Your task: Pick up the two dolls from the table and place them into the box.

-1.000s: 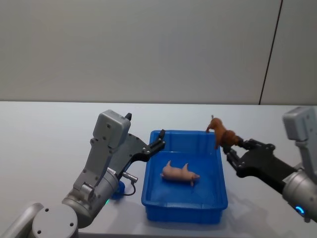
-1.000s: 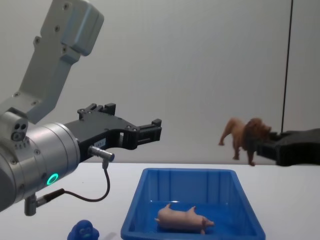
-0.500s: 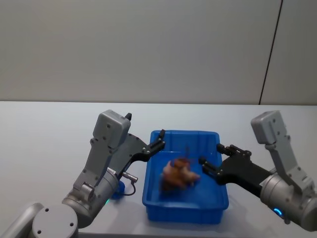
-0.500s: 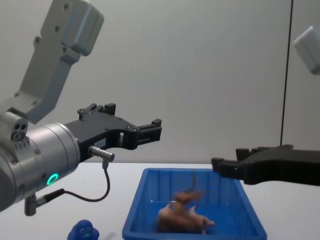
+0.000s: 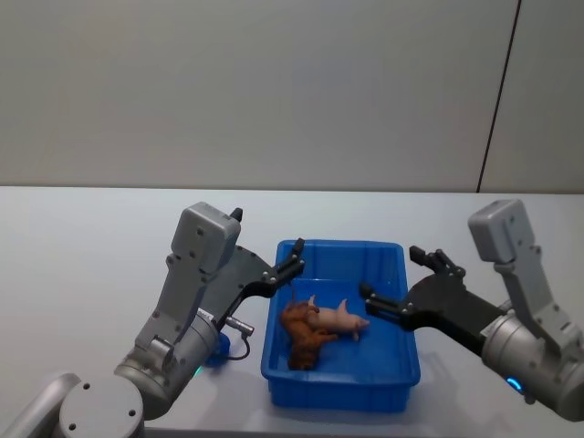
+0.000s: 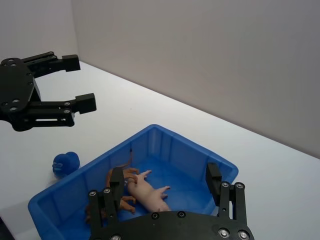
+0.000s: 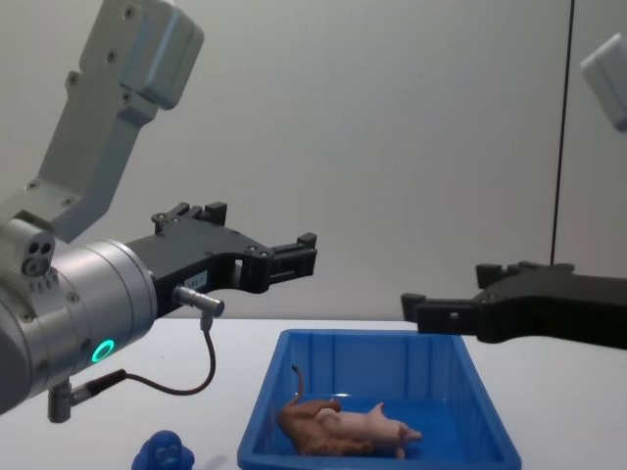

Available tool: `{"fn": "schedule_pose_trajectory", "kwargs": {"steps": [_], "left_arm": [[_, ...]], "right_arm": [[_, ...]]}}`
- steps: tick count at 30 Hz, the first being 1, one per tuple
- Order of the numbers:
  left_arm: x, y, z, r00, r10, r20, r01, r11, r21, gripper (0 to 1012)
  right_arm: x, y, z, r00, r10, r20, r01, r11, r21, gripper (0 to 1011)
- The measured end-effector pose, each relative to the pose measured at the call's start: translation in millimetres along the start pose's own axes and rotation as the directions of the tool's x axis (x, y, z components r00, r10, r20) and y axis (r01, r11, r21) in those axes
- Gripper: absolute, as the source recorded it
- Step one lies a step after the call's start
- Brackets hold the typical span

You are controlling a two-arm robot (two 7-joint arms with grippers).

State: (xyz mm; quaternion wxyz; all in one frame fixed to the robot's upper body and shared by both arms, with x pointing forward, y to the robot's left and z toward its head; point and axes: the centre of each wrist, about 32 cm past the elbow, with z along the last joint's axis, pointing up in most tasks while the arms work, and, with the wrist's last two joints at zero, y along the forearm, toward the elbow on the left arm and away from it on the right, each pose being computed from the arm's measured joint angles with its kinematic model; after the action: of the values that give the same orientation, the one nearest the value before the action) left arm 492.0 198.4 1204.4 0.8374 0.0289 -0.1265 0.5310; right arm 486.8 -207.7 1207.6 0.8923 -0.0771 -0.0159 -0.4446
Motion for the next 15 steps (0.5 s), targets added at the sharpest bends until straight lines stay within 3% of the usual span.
{"fn": "schedule_pose_trajectory", "kwargs": {"steps": [15], "left_arm": [[0.0, 0.0, 0.0, 1.0, 0.0, 0.0, 0.0, 1.0, 0.0, 1002]], "right_arm": [[27.0, -18.3, -7.8, 0.997, -0.08, -0.003, 0.08, 0.997, 0.013, 1001]]}}
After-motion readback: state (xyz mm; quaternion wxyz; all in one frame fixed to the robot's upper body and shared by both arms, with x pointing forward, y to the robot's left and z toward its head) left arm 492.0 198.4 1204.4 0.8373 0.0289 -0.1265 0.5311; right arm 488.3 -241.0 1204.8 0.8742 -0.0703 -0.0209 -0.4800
